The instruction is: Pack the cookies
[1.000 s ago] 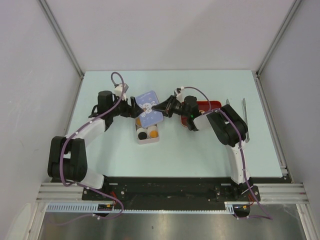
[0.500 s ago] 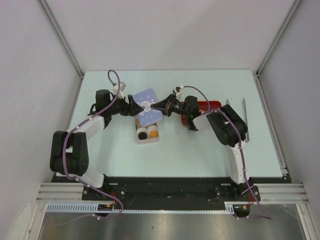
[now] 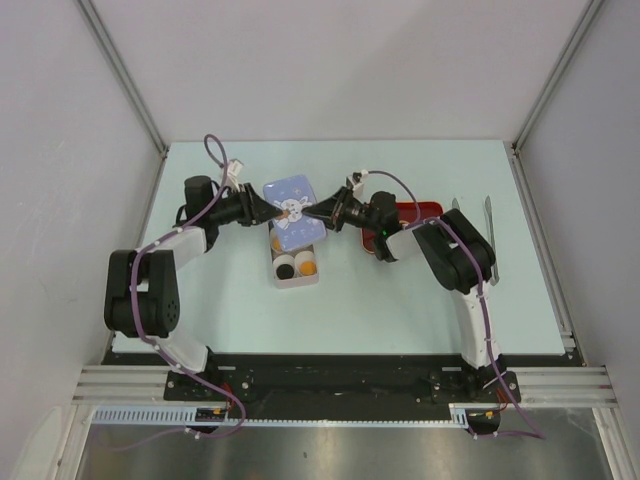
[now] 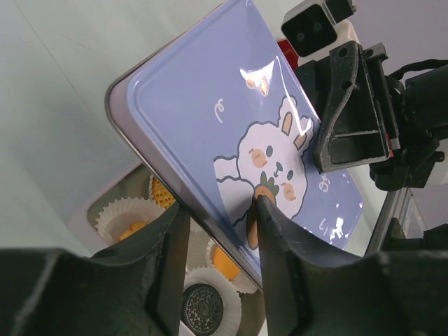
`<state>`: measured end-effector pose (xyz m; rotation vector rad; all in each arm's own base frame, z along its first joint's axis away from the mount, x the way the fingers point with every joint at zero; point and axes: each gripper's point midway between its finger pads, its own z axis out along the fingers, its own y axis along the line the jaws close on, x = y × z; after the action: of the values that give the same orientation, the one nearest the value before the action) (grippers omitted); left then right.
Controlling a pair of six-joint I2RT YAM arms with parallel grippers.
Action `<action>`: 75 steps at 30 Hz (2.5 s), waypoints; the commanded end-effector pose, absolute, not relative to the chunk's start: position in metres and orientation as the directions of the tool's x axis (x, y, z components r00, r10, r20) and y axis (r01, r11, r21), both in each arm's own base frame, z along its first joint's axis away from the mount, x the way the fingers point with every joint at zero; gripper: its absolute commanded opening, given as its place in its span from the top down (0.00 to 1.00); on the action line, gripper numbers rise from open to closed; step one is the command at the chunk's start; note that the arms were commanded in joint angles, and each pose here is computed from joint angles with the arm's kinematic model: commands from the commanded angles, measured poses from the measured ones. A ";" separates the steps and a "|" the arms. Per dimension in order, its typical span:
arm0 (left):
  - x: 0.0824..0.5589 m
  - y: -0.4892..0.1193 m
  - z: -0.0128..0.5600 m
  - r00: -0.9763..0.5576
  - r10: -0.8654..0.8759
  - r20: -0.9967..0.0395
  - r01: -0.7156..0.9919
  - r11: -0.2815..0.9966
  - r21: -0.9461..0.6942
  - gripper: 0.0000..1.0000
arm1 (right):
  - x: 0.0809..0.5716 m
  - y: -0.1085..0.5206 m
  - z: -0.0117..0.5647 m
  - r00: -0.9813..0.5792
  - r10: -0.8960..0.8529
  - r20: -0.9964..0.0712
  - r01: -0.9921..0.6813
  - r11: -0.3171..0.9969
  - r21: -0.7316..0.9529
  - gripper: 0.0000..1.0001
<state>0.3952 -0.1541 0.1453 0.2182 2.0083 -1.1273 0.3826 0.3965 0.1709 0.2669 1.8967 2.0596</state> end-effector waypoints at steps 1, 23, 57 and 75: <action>0.385 -0.178 0.168 -0.656 -0.187 -0.731 0.605 0.449 -0.658 0.60 | 0.368 0.409 0.215 -0.932 0.321 -0.166 -0.224 -0.153 0.963 0.97; 0.382 -0.148 0.154 -0.695 -0.220 -0.685 0.515 0.512 -0.687 0.78 | 0.371 0.408 0.171 -0.930 0.283 -0.236 -0.249 -0.010 0.969 0.54; 0.372 -0.112 0.131 -0.783 -0.282 -0.554 0.288 0.625 -0.725 0.81 | 0.377 0.396 0.149 -0.930 0.266 -0.253 -0.236 0.095 0.967 0.54; 0.367 -0.126 0.130 -0.848 -0.337 -0.409 0.207 0.500 -0.841 0.80 | 0.363 0.403 0.166 -0.931 0.234 -0.279 -0.260 0.111 0.959 0.60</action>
<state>0.3590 -0.1229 0.1152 -0.1021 2.2612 -1.2813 0.3751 0.3896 0.1095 0.1376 2.1671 1.8140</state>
